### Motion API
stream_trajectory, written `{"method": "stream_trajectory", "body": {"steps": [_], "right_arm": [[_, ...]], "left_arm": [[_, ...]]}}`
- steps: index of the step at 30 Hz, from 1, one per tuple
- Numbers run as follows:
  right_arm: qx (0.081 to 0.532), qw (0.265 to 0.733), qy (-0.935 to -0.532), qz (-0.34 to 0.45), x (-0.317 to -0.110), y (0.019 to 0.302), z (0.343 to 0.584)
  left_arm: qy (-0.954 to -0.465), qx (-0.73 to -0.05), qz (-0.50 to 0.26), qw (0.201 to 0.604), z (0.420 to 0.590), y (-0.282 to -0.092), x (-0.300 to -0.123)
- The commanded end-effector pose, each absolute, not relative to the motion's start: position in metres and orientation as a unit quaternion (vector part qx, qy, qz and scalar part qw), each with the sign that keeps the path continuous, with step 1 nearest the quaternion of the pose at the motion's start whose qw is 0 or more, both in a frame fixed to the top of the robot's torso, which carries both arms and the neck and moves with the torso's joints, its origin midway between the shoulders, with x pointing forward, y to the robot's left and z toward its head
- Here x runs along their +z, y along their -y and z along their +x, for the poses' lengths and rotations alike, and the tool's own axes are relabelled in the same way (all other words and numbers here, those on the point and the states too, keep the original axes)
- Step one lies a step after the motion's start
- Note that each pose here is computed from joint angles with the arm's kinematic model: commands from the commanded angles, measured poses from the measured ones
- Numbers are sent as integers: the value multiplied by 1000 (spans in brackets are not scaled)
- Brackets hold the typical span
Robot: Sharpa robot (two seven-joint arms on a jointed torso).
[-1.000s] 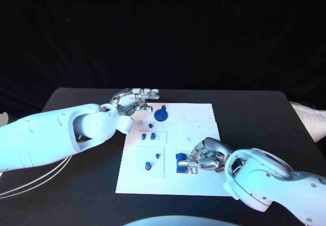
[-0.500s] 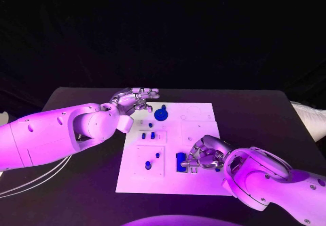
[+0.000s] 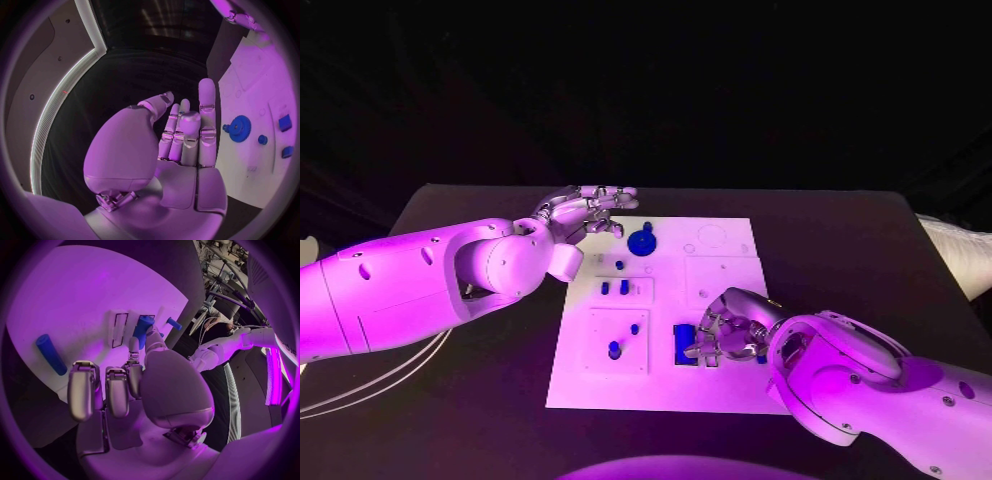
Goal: Assemble the parts on the task board
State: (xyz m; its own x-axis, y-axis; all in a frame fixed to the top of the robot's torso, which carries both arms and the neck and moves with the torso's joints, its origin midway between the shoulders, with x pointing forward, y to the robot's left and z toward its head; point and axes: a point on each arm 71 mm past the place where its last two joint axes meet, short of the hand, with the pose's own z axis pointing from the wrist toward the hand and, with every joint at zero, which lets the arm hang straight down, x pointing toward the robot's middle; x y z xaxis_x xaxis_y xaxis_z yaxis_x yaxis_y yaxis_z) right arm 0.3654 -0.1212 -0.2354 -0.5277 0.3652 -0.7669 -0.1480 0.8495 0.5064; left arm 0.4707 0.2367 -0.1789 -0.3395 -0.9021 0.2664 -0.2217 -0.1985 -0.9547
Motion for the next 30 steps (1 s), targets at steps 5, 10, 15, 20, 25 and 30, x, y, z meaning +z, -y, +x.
{"method": "stream_trajectory", "body": {"steps": [5, 10, 15, 20, 25, 30], "right_arm": [[298, 498, -811, 79, -230, 128, 363], [360, 490, -787, 107, -221, 139, 361], [359, 494, -783, 120, -214, 165, 363], [298, 527, -791, 86, -212, 192, 364], [232, 536, -808, 74, -218, 211, 362], [191, 523, -826, 84, -227, 221, 361]], "left_arm": [[-565, -600, -491, 282, 470, -235, -178], [-565, -599, -492, 283, 470, -236, -178], [-564, -599, -492, 284, 470, -237, -178], [-564, -599, -492, 284, 470, -237, -178], [-564, -599, -492, 284, 470, -237, -178], [-564, -599, -492, 284, 471, -237, -179]]}}
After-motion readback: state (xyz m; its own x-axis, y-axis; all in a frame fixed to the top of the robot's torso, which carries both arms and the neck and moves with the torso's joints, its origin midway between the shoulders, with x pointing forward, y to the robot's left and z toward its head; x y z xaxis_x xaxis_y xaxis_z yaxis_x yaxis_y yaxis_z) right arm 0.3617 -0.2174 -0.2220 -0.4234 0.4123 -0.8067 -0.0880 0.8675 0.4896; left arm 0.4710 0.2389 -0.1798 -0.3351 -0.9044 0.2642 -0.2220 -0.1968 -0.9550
